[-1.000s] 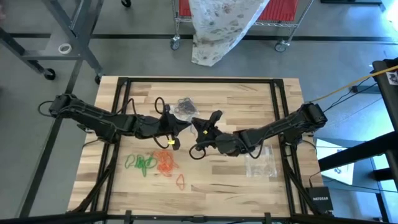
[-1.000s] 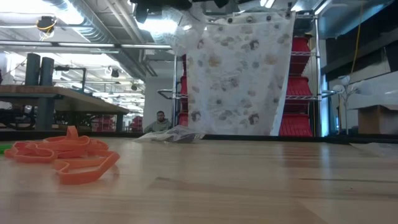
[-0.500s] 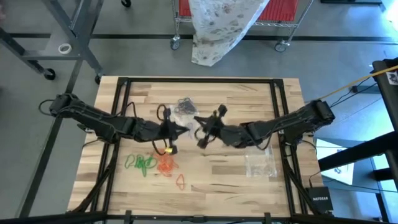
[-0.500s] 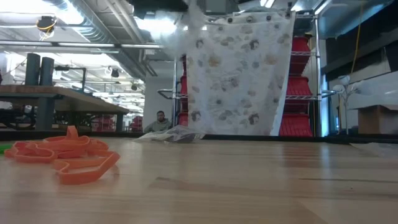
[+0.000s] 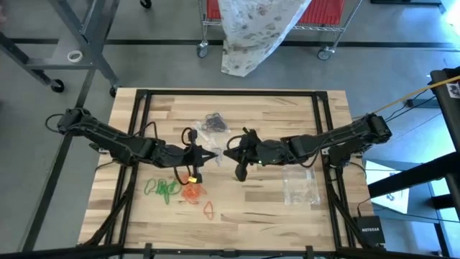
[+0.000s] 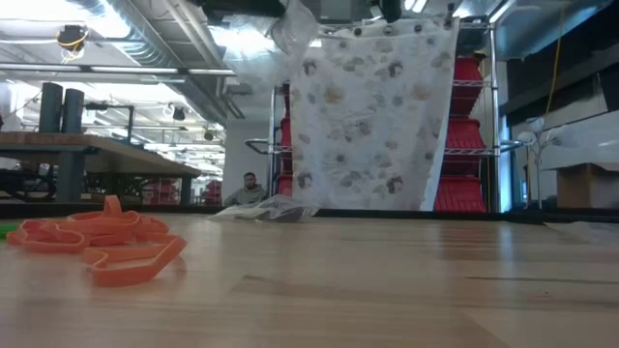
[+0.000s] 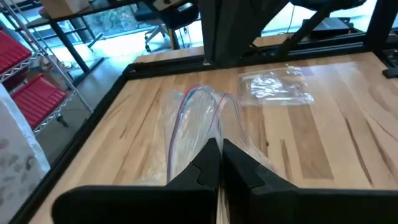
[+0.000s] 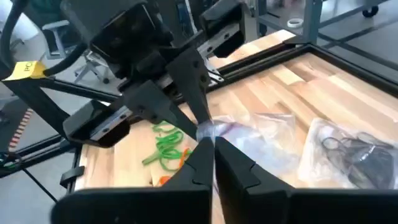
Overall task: Sort rubber bands
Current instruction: Open the transparent zip bag
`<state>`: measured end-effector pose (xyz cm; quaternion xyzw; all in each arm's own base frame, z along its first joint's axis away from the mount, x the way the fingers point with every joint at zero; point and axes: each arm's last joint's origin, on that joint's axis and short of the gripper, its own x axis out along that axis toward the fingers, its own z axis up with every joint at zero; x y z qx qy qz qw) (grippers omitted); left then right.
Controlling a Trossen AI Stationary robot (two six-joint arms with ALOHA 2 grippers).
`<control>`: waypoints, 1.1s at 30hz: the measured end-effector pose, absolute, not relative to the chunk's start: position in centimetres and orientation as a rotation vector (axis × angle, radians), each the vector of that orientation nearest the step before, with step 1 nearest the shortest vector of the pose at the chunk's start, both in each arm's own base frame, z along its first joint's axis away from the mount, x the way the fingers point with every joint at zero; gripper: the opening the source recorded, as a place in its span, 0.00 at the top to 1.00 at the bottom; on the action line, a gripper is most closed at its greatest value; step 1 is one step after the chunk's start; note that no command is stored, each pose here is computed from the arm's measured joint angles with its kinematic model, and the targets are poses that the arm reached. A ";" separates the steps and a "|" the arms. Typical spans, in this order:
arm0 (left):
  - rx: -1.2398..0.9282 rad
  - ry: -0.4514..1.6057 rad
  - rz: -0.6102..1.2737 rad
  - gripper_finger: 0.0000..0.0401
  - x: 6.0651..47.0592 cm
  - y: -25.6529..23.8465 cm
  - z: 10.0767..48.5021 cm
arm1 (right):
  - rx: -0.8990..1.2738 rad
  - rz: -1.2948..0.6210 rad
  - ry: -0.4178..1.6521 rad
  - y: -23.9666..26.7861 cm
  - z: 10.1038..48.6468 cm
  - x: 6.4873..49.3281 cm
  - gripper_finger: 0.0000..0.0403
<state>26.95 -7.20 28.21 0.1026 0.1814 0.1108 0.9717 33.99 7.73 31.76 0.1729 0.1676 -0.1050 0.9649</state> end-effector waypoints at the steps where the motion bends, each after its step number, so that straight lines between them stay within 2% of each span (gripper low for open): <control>1: 0.206 0.363 0.224 1.00 27.0 -7.2 28.2 | 0.348 -0.217 0.348 7.7 31.7 33.9 0.97; 9: 0.138 0.331 0.233 1.00 27.0 -7.3 28.5 | 0.339 -0.247 0.434 8.0 29.6 33.3 0.74; 13: 0.112 0.300 0.236 1.00 27.1 -7.3 28.8 | 0.323 -0.253 0.433 8.7 28.7 33.0 0.68; 22: 0.037 0.236 0.242 1.00 27.3 -7.3 29.4 | 0.345 -0.245 0.359 9.7 26.9 33.6 0.68; 33: 0.016 0.241 0.245 1.00 27.2 -7.3 29.3 | 0.298 -0.233 0.351 9.7 26.9 33.9 0.69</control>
